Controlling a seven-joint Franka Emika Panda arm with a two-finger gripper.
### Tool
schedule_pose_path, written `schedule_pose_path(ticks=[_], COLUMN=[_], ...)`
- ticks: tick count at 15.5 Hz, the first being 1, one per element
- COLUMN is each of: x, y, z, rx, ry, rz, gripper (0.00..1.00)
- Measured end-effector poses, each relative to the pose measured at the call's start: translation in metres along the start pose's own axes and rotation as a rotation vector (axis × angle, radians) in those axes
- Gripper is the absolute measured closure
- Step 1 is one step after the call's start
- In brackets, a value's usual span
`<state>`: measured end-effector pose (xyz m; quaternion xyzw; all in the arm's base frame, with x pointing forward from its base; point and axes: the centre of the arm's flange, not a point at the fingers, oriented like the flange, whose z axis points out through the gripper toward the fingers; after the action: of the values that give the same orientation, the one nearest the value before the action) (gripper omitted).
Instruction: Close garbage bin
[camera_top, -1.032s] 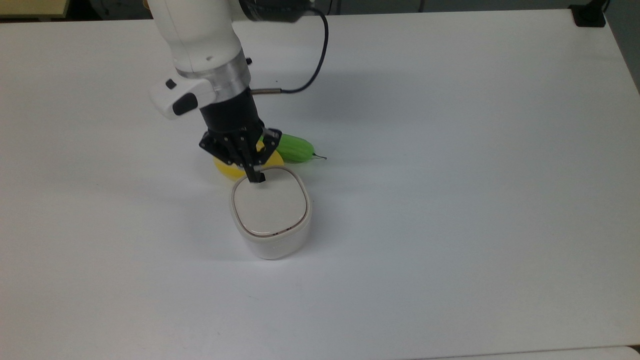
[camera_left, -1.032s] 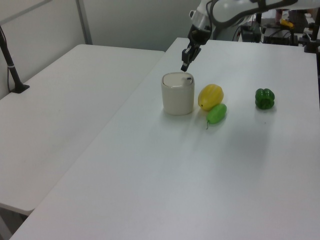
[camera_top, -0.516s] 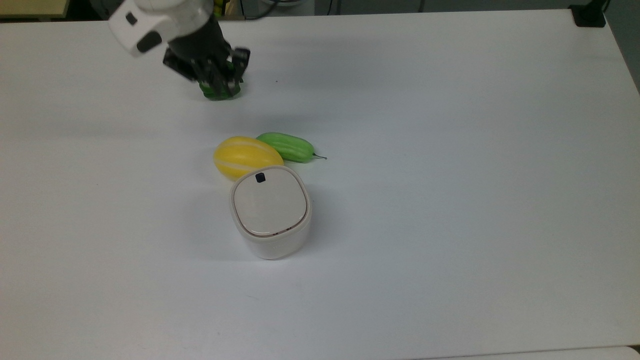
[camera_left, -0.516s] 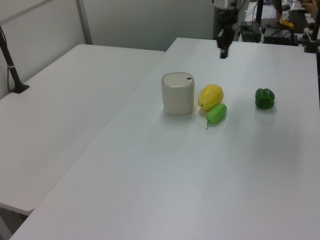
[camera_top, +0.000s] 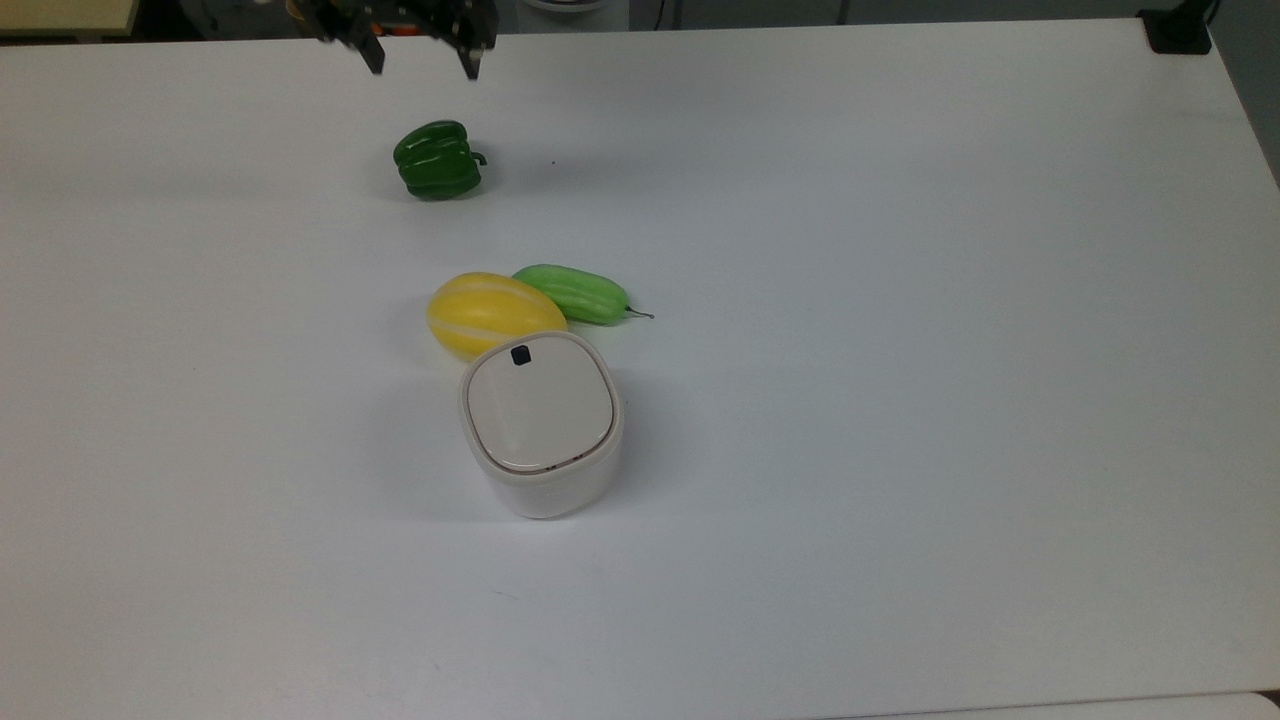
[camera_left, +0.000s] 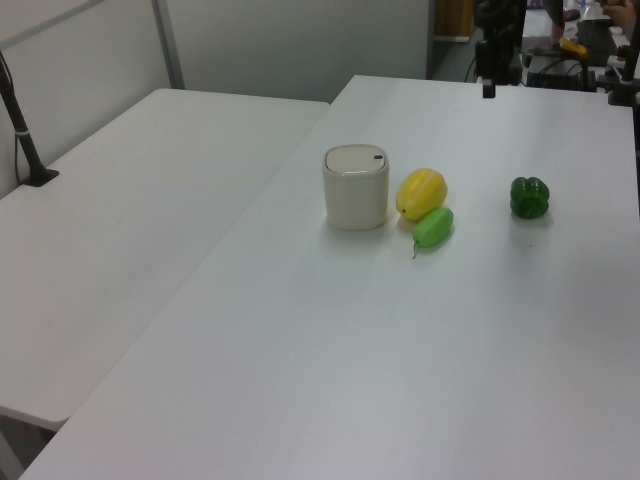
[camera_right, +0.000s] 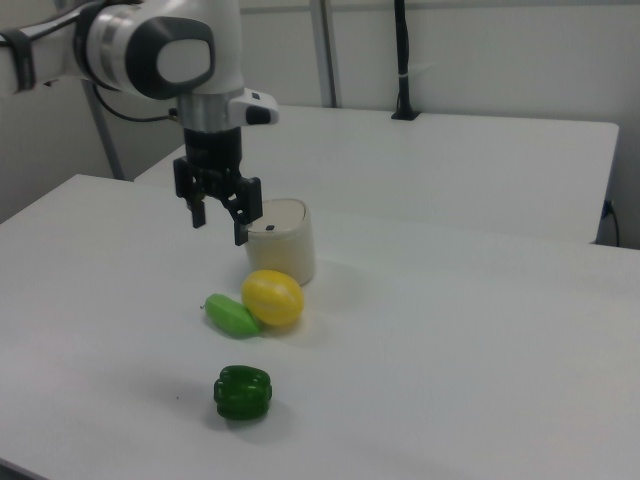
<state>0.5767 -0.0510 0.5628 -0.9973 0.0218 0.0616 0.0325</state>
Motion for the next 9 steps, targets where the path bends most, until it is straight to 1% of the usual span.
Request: schedule_pose_path(ticks=[1,3,5,9], x=[-0.011,-0.031,-0.044,-0.049], y=[0.001,0.0,-0.003,-0.002], z=[-0.005,-0.01,-0.011,-0.009], rx=[-0.005,-0.023,-0.027,-0.029], ry=[0.004,0.005,0.004,0.0], rz=[-0.001,-0.008,-0.014,-0.013], gripper=[0.01,0.0,0.0,0.0])
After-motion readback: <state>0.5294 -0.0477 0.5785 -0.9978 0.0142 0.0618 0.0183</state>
